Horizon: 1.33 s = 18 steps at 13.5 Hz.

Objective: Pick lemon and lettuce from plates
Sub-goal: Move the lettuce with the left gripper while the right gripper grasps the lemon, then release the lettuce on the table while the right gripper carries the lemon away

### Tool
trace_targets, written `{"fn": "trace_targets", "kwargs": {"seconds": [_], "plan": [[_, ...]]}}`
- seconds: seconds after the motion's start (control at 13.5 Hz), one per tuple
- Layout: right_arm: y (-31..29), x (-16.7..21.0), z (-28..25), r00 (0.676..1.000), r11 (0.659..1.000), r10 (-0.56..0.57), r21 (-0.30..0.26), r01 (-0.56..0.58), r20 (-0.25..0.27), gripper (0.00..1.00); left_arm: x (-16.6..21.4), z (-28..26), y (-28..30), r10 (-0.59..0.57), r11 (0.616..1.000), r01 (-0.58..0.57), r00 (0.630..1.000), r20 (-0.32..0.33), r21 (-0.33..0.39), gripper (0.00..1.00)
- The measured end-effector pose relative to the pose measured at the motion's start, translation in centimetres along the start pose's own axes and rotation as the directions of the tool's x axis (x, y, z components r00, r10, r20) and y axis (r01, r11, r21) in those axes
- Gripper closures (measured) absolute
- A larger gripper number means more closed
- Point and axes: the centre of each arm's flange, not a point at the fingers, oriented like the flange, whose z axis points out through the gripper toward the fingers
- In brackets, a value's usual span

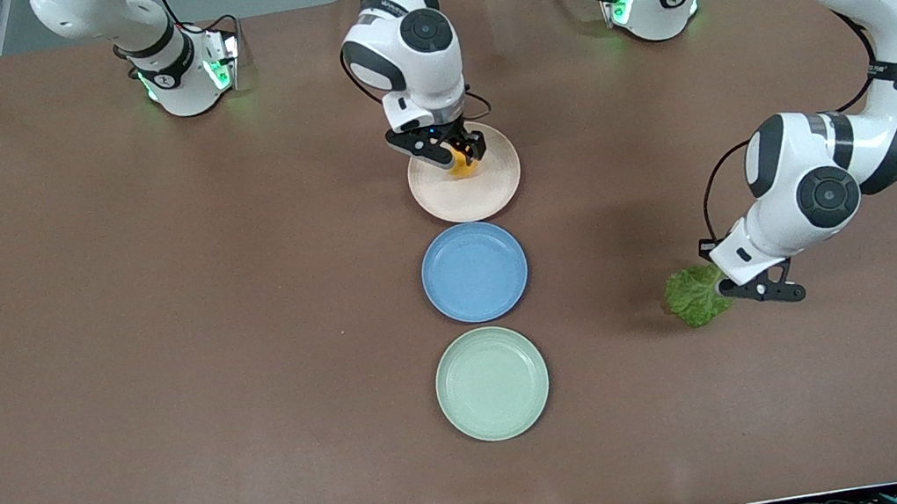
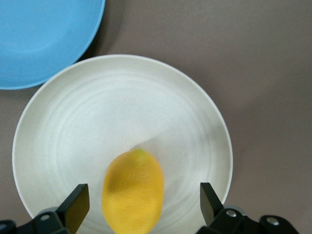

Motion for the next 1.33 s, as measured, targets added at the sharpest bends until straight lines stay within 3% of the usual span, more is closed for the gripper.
{"fn": "trace_targets", "kwargs": {"seconds": [0.22, 0.44, 0.59, 0.81, 1.03, 1.18, 1.33], "plan": [[-0.7, -1.3, 1.8, 1.0, 1.0, 0.009, -0.007, -0.009, -0.027, 0.0, -1.4, 0.8, -1.5, -0.025, 1.0, 0.025, 0.999, 0.022, -0.003, 0.84], [-1.0, -2.3, 3.1, 0.999, 1.0, 0.011, 0.002, -0.011, -0.033, 0.04, -1.1, -0.1, -1.0, -0.017, 1.0, 0.017, 1.0, -0.002, -0.001, 0.55], [-1.0, -2.4, 3.7, 0.999, 1.0, 0.011, 0.004, -0.011, -0.035, 0.08, -0.1, -2.9, -1.2, -0.024, 1.0, 0.025, 0.998, -0.059, 0.009, 0.36], [-1.0, -2.6, 3.9, 0.999, 1.0, 0.004, 0.002, -0.004, -0.04, 0.39, 1.7, -9.9, -2.6, -0.073, 0.997, 0.074, 0.991, -0.109, 0.004, 0.04], [-1.6, -0.6, 3.1, 0.998, 1.0, -0.027, -0.006, 0.027, -0.056, 0.39, 2.0, -17.4, -4.1, -0.128, 0.992, 0.129, 0.984, -0.127, -0.003, 0.0], [-1.9, 4.8, 0.5, 0.991, 0.993, -0.118, -0.034, 0.116, -0.055, 0.39, 0.7, -22.2, -5.3, -0.166, 0.985, 0.17, 0.975, -0.149, 0.011, 0.0], [-1.3, 12.9, -3.7, 0.981, 0.982, -0.189, -0.016, 0.188, -0.049, 0.39, -1.1, -26.9, -6.7, -0.198, 0.979, 0.203, 0.971, -0.131, 0.023, 0.0]]}}
